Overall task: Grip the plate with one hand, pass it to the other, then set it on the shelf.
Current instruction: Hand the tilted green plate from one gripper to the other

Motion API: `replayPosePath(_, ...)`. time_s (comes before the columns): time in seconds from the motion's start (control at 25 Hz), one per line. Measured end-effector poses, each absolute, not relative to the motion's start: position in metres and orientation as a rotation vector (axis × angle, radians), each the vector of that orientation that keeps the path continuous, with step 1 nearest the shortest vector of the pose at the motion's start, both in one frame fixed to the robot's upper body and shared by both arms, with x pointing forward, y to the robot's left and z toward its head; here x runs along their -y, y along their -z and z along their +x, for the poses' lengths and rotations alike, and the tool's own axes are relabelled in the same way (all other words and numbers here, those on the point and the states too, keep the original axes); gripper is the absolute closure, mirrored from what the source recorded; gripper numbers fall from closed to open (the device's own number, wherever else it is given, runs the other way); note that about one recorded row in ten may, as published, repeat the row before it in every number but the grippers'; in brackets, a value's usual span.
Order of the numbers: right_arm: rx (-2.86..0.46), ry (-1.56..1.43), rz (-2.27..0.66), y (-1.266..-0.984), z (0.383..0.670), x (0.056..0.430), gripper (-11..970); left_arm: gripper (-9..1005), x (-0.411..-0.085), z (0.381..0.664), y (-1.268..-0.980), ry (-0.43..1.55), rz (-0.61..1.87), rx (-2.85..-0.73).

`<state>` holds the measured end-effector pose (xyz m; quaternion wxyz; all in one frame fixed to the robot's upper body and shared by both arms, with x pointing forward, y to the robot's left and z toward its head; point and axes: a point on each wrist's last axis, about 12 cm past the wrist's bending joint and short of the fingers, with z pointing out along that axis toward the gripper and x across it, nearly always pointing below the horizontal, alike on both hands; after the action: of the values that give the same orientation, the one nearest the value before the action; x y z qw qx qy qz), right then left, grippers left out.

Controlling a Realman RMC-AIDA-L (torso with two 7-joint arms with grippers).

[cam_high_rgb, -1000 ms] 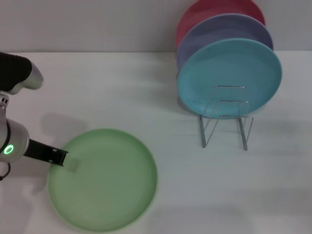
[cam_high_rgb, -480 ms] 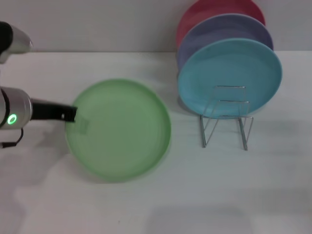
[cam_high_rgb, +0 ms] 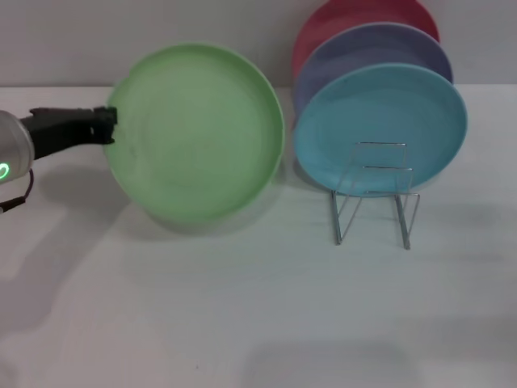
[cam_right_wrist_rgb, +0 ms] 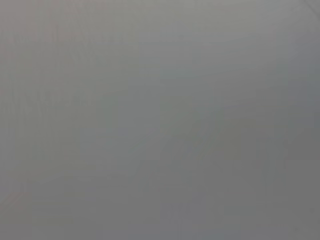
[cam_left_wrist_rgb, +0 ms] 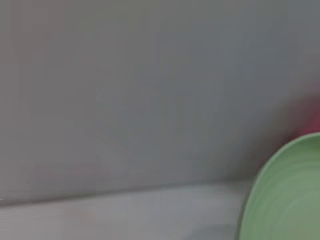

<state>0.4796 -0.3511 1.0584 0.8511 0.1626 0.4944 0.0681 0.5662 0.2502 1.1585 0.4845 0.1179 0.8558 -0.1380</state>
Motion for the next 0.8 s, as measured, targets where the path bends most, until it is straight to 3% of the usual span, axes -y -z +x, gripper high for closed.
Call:
replayPosePath(0.4,-1.05,-0.139,0.347,-1.057,0.477,0.352,294,955,-0.262,0.568,-1.125,0.29,0.162,-1.905)
replayPosePath(0.8,-1.052,-0.138,0.344,-1.056,0.477,0.352,294,953,-0.257,0.571,-1.124,0.119,0.132,-1.777)
